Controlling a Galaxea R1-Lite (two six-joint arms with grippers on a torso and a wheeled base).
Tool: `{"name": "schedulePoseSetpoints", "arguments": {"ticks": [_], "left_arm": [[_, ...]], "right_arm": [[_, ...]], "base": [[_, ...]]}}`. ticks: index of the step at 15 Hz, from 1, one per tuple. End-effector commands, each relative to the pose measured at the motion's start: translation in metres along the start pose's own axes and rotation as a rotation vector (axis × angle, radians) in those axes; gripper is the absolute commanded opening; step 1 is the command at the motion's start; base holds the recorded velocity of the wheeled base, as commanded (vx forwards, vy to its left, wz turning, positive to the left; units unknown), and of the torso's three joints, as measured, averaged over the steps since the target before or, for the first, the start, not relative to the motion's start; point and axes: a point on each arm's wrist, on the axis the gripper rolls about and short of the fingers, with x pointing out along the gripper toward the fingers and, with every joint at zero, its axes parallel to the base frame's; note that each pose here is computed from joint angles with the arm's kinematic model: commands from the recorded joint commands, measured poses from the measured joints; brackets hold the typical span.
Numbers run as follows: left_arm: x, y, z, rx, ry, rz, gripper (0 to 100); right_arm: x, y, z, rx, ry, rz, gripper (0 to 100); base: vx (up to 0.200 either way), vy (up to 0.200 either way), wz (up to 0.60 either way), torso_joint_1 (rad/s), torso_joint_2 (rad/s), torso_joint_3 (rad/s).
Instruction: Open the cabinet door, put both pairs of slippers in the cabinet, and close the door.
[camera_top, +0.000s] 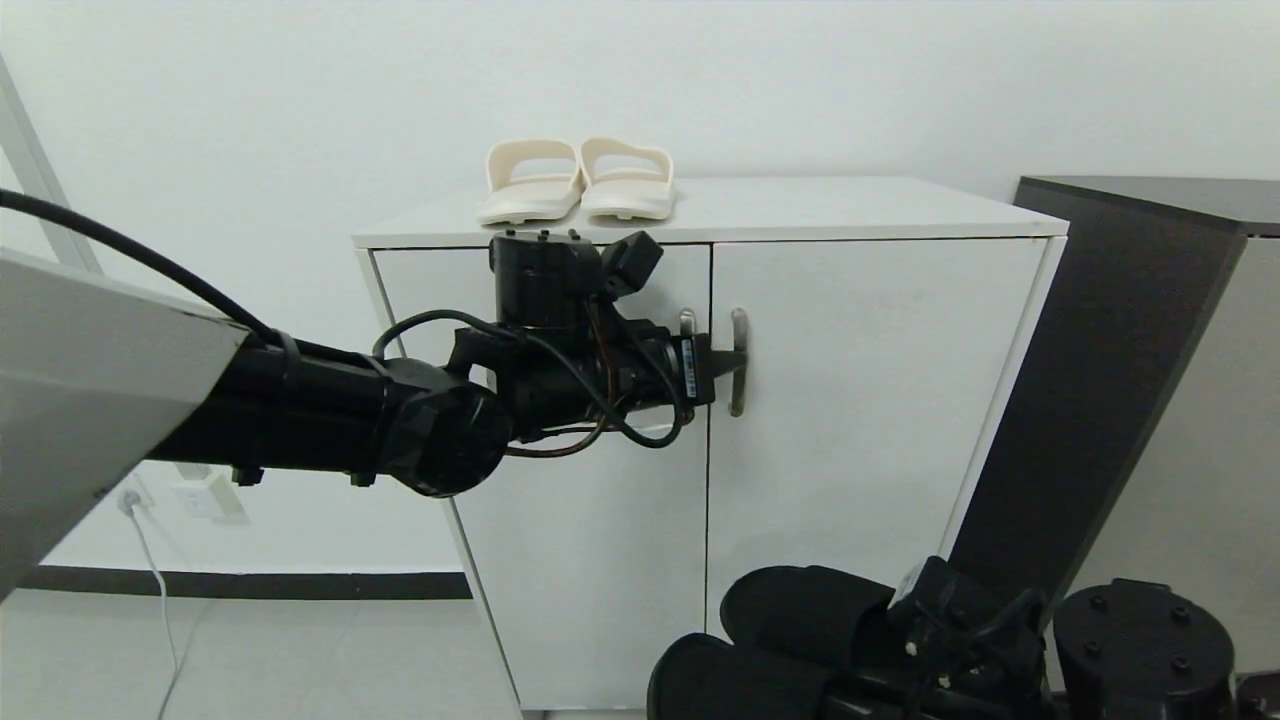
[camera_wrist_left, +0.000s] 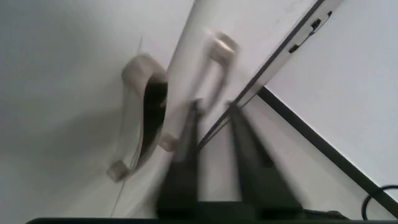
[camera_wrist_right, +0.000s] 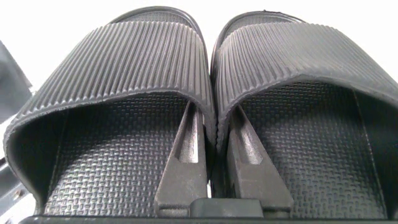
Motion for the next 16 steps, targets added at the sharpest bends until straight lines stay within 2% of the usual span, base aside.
{"name": "schedulePoseSetpoints", "arguments": {"ticks": [1,4,10,12,15,16], "left_arm": [[-0.010,-0.009,0.003,0.005,-0.006,-0.015,0],[-0.020,-0.026,0.000,0.010,0.003,-0.046,0],[-0.051,-0.049,-0.006,0.017,0.017,-0.070,0],[-0.074,-0.057,-0.006,0.020,0.010,-0.080,0],[-0.078,-0.051,-0.006,0.011,0.006,-0.053,0],[-0.077,-0.041,-0.006,0.002,0.007,-0.027,0]], "right_arm": [[-0.006,0.002,-0.001,-0.002,-0.002,0.038,0],[-0.007,0.002,-0.004,-0.004,0.008,0.061,0],[-0.007,0.005,-0.007,-0.011,0.022,0.076,0],[-0.008,0.006,-0.007,-0.016,0.022,0.081,0],[-0.007,0.008,-0.006,-0.021,0.020,0.089,0],[-0.008,0.009,-0.006,-0.024,0.019,0.091,0]], "base": [[0.000,0.000,0.00,0.000,0.00,0.000],[0.000,0.000,0.00,0.000,0.00,0.000],[0.000,0.000,0.00,0.000,0.00,0.000],[0.000,0.000,0.00,0.000,0.00,0.000],[0.000,0.000,0.00,0.000,0.00,0.000],[0.000,0.000,0.00,0.000,0.00,0.000]]}}
